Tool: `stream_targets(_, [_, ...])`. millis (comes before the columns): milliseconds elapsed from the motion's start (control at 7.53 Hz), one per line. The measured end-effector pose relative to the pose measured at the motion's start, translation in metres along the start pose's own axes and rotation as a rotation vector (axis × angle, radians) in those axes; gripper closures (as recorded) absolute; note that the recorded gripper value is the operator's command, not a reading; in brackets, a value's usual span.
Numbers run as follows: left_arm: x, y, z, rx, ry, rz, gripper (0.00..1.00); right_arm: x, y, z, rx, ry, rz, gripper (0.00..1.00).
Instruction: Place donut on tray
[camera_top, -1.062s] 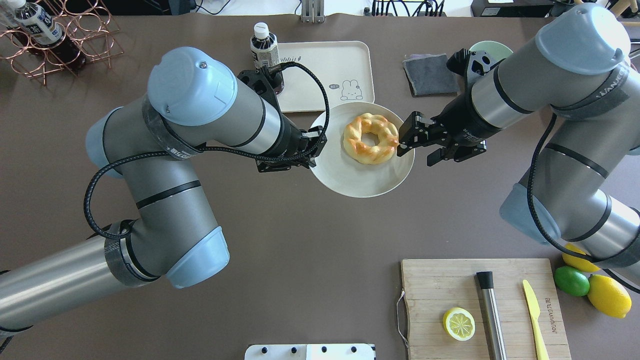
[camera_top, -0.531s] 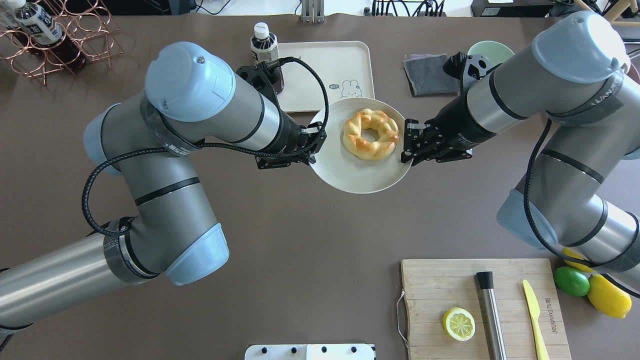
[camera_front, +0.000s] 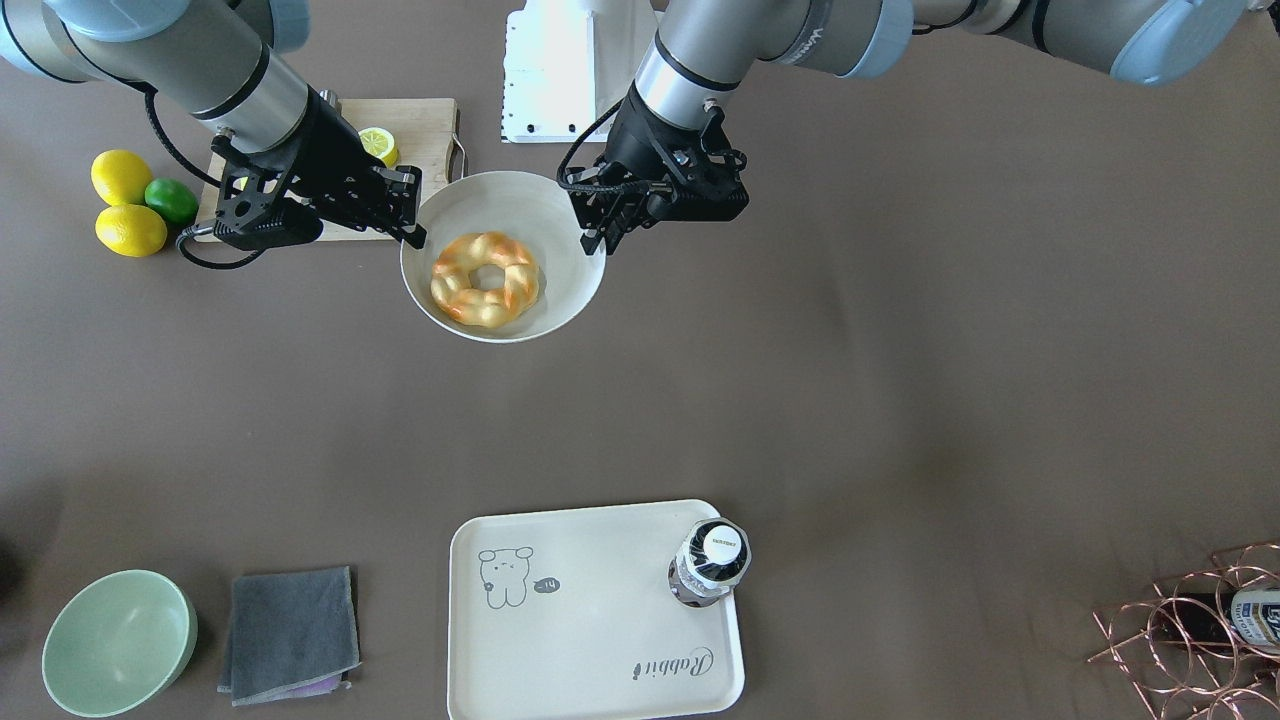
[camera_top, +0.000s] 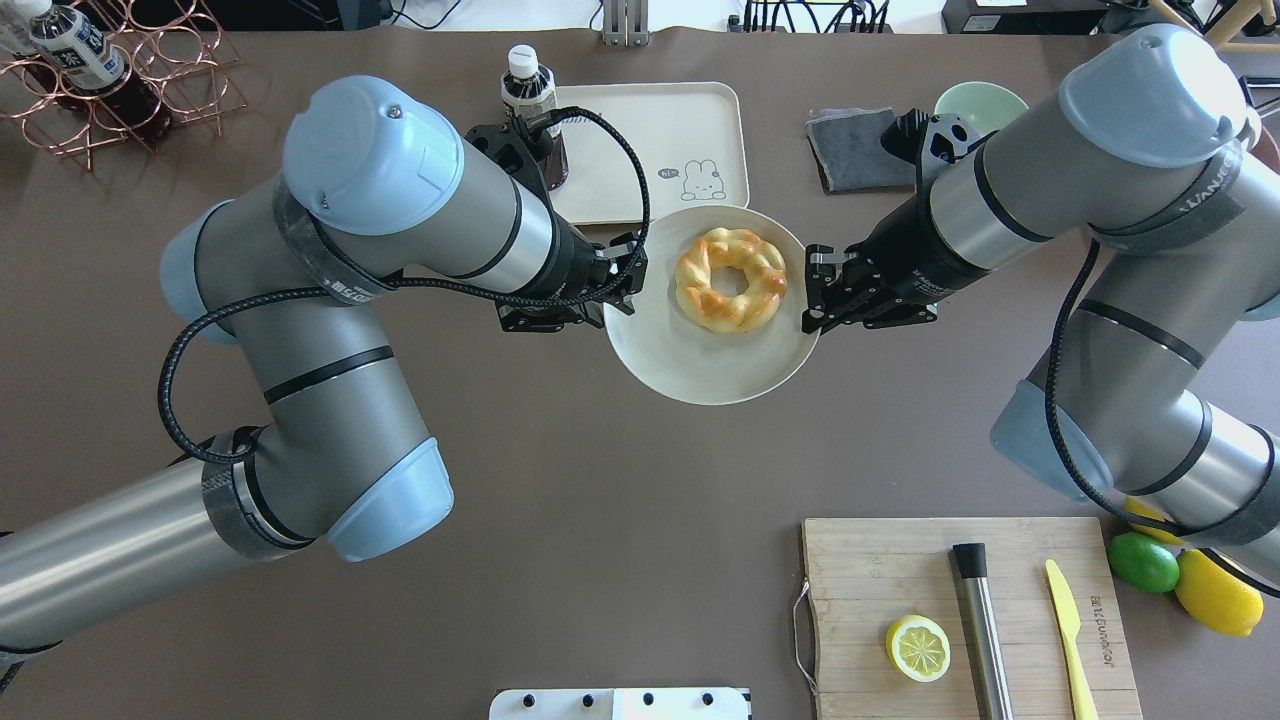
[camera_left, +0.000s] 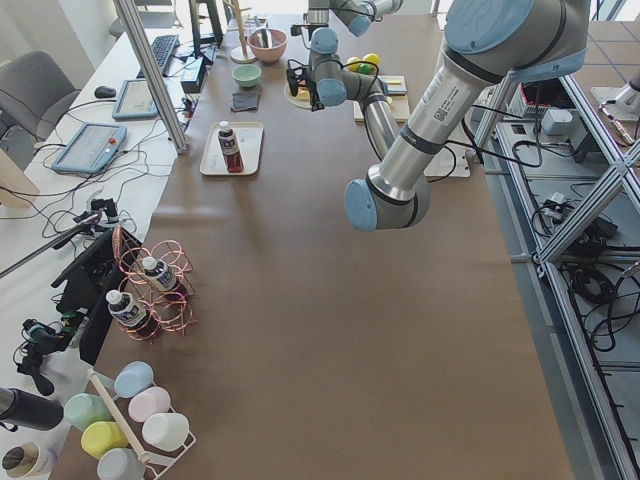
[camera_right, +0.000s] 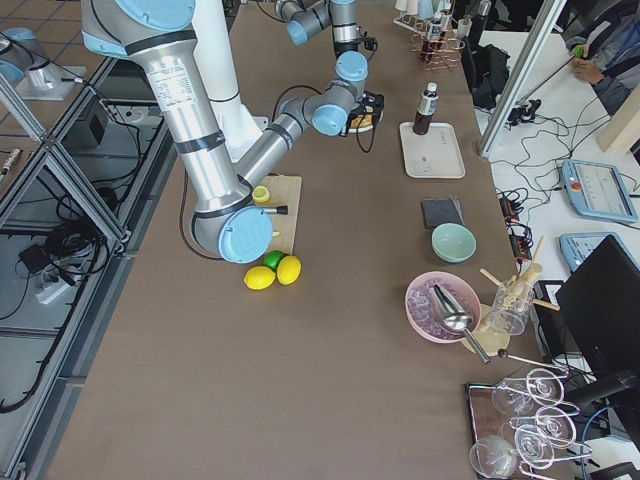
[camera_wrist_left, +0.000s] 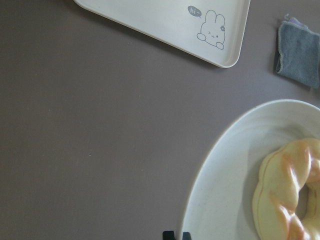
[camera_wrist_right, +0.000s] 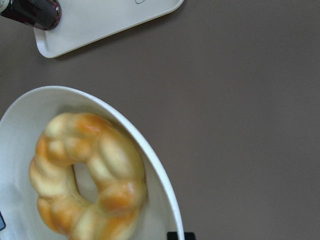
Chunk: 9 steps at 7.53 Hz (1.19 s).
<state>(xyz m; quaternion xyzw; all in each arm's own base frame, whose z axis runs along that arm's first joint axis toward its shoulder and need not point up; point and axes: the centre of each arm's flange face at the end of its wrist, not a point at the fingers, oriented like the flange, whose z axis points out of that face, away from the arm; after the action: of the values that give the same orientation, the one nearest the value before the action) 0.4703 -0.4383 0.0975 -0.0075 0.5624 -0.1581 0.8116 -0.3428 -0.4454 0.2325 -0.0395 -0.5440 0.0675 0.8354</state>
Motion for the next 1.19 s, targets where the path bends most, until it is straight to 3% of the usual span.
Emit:
stream_targets(265, [-0.006,-0.019,-0.011,0.0,-0.011,-0.016,0.02,0.001,-0.004,-0.001,-0.011,0.0,0.04,1.0])
stream_targets(664, [-0.052,-0.043,-0.041,-0.013,-0.03,-0.052,0.02,0.018,-0.062,0.02,0.037,0.025,0.233,1.0])
stream_targets(929, [-0.079,-0.043,-0.062,-0.001,-0.026,-0.059,0.02,-0.007,-0.128,0.056,0.124,0.005,0.496,1.0])
stream_targets(1195, [-0.103,-0.042,-0.075,0.01,-0.031,-0.067,0.02,-0.056,-0.186,0.1,0.259,0.015,0.68,1.0])
